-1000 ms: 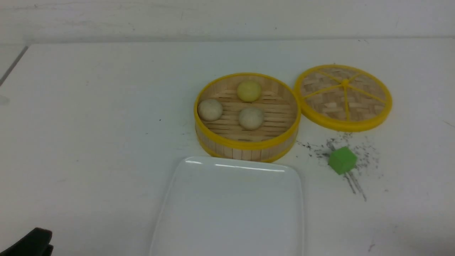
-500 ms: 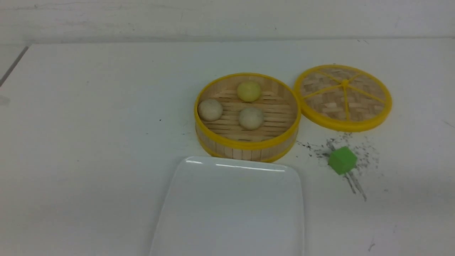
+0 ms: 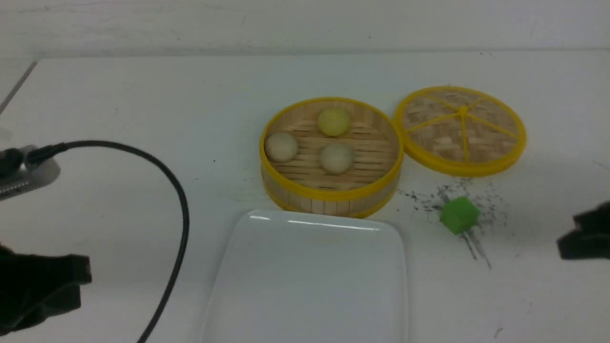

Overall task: Put the steamed buns into the plate on the white tablecloth.
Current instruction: 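Reach toward a bun in the bamboo steamer with the right gripper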

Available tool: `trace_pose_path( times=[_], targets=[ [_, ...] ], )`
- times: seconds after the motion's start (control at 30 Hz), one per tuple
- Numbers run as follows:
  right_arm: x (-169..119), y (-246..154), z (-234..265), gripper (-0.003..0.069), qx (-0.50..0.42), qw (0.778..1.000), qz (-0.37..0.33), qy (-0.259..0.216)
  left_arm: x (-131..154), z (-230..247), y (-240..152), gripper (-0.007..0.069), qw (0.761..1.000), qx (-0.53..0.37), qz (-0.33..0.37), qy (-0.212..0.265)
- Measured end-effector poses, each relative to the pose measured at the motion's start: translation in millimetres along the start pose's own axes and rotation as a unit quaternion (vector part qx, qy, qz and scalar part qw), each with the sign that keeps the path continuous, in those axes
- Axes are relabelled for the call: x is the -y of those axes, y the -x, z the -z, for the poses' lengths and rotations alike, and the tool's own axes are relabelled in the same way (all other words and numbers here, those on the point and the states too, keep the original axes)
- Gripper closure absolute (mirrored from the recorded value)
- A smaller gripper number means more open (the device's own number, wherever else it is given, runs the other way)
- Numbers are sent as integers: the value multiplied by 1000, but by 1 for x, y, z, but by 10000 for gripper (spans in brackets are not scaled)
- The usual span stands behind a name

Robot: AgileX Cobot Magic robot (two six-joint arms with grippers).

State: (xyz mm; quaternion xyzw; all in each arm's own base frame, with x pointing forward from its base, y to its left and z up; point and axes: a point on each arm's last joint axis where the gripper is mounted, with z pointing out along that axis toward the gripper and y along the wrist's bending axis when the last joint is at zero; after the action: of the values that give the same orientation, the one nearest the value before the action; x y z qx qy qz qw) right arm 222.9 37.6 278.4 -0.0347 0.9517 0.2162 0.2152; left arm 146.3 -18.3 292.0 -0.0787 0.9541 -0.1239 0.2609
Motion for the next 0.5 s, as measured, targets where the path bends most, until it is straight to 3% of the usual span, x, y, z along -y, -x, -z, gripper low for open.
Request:
trace_pose_path(
  times=[0.1, 0.2, 0.37, 0.5],
  targets=[
    [-7, 37, -27, 632, -13, 998, 24, 51, 3, 0, 7, 623, 1000, 1, 1, -6],
    [-22, 73, -51, 609, -19, 996, 58, 70, 4, -1, 11, 618, 1000, -4, 4, -11],
    [-46, 118, -92, 532, -31, 992, 100, 67, 7, -5, 17, 603, 999, -23, 12, -18],
    [-73, 169, -140, 419, -18, 990, 136, 44, 10, -12, 27, 586, 998, -43, 23, -27]
  ],
)
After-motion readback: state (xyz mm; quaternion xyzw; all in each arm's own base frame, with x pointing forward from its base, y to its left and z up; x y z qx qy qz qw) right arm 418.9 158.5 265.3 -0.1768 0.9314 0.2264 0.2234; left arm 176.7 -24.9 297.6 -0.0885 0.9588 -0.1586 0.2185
